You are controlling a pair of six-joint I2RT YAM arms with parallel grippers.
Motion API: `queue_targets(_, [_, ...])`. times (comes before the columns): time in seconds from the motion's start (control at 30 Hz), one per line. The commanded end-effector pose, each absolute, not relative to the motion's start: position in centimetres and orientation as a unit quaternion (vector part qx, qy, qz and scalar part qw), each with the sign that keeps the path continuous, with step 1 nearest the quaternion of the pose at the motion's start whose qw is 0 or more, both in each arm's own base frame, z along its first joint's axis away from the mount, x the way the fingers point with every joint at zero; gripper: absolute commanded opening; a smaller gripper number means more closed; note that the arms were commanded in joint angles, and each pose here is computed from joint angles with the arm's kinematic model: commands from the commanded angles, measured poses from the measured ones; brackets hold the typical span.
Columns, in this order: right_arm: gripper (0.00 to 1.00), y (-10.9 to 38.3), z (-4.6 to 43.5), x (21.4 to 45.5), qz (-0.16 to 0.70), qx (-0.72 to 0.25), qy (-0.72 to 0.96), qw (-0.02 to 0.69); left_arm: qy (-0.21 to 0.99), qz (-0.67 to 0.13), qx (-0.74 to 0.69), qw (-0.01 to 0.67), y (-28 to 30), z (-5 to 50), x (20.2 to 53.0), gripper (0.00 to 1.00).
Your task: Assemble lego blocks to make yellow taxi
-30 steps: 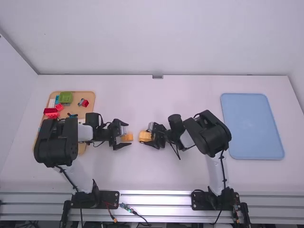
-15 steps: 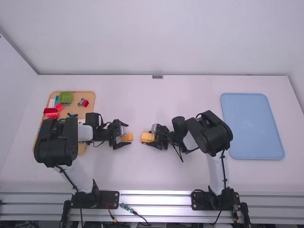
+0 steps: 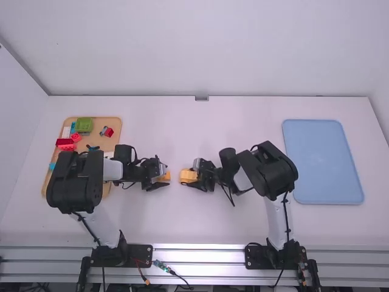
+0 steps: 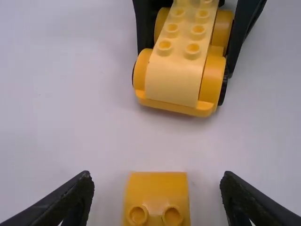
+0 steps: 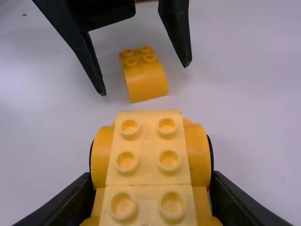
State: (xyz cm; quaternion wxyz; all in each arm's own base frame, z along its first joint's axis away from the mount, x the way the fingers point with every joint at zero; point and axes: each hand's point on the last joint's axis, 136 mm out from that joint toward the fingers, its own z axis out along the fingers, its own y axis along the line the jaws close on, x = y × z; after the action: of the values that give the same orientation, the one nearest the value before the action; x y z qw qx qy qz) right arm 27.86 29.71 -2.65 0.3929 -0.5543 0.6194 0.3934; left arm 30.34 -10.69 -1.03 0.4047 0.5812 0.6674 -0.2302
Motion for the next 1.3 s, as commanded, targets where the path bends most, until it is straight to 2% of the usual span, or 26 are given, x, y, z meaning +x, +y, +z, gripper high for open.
queue_targets(0.0, [0.45, 29.7, -3.4, 27.1, 0.402, -0.563, 0.615, 0.379, 0.673, -0.23, 0.575, 0.405, -10.1, -1.1, 30.8, 0.71])
queue_targets(0.17, [0.45, 29.7, -3.3, 26.9, 0.406, -0.565, 0.61, 0.38, 0.662, -0.248, 0.564, 0.427, -10.1, -0.2, 30.8, 0.7])
queue_targets(0.67, [0.45, 29.5, -3.2, 27.0, 0.405, -0.563, 0.609, 0.384, 0.663, -0.283, 0.554, 0.417, -10.6, -0.6, 31.4, 0.72])
queue_targets(0.77, [0.45, 29.5, -3.1, 27.0, 0.404, -0.561, 0.609, 0.388, 0.664, -0.281, 0.555, 0.416, -10.6, -0.7, 31.3, 0.68])
queue_targets(0.83, [0.46, 29.5, -3.0, 27.0, 0.405, -0.561, 0.608, 0.389, 0.665, -0.274, 0.556, 0.417, -10.5, -1.0, 31.2, 0.62])
queue_targets(1.1, [0.45, 29.5, -3.0, 27.0, 0.405, -0.561, 0.608, 0.389, 0.666, -0.264, 0.556, 0.422, -10.3, -1.6, 30.7, 0.6])
queue_targets(1.27, [0.46, 29.5, -3.0, 27.0, 0.405, -0.561, 0.608, 0.389, 0.666, -0.266, 0.555, 0.421, -10.3, -1.5, 30.8, 0.49])
